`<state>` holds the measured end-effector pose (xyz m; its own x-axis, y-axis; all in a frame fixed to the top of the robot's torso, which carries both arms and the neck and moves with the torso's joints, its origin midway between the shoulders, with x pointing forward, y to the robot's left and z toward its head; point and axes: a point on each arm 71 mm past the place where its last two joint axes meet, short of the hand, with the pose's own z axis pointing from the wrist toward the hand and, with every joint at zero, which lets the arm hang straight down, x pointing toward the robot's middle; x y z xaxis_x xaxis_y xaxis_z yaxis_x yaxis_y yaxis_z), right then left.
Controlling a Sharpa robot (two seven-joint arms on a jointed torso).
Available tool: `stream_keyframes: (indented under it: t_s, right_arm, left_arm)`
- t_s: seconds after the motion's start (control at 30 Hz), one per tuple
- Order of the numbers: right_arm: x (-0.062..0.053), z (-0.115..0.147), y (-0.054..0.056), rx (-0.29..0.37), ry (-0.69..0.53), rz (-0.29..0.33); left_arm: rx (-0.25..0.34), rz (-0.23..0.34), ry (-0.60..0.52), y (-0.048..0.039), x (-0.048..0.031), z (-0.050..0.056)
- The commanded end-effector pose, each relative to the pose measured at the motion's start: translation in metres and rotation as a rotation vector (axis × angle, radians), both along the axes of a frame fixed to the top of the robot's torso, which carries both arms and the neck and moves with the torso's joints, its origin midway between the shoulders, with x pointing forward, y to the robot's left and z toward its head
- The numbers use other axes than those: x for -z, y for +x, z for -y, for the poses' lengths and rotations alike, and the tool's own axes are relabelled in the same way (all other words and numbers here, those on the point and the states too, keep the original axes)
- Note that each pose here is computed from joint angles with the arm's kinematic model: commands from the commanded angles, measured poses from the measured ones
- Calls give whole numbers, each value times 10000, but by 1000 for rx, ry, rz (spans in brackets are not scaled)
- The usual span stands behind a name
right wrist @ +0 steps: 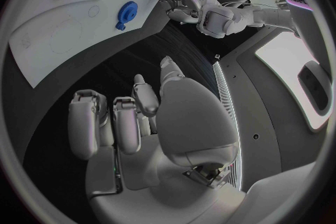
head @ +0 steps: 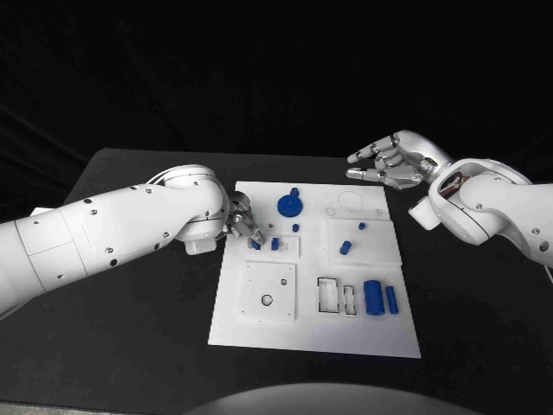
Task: Assemble the parts on the task board
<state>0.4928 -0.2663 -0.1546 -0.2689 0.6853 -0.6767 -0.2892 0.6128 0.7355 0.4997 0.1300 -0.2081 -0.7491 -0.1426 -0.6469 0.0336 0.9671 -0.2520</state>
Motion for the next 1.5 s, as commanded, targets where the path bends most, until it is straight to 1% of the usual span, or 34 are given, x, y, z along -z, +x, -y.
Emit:
stream_keyframes:
  t_s: [0.03,0.43,0.93,1.23,1.5]
  right_arm:
    - [5,-19,-6,-18,-1,-4]
    - [4,-29,-7,-21,1,-2]
    - [4,-33,-5,-22,1,-1]
    - [5,-31,-4,-23,1,-1]
    - [5,-32,-4,-23,1,-1]
  left_arm:
    - [4,-59,35,-64,116,-2]
    - [-4,-59,43,-56,119,-14]
    - [-14,-44,52,-42,112,-36]
    - [-2,-47,54,-54,109,-40]
    - [-4,-46,57,-59,106,-58]
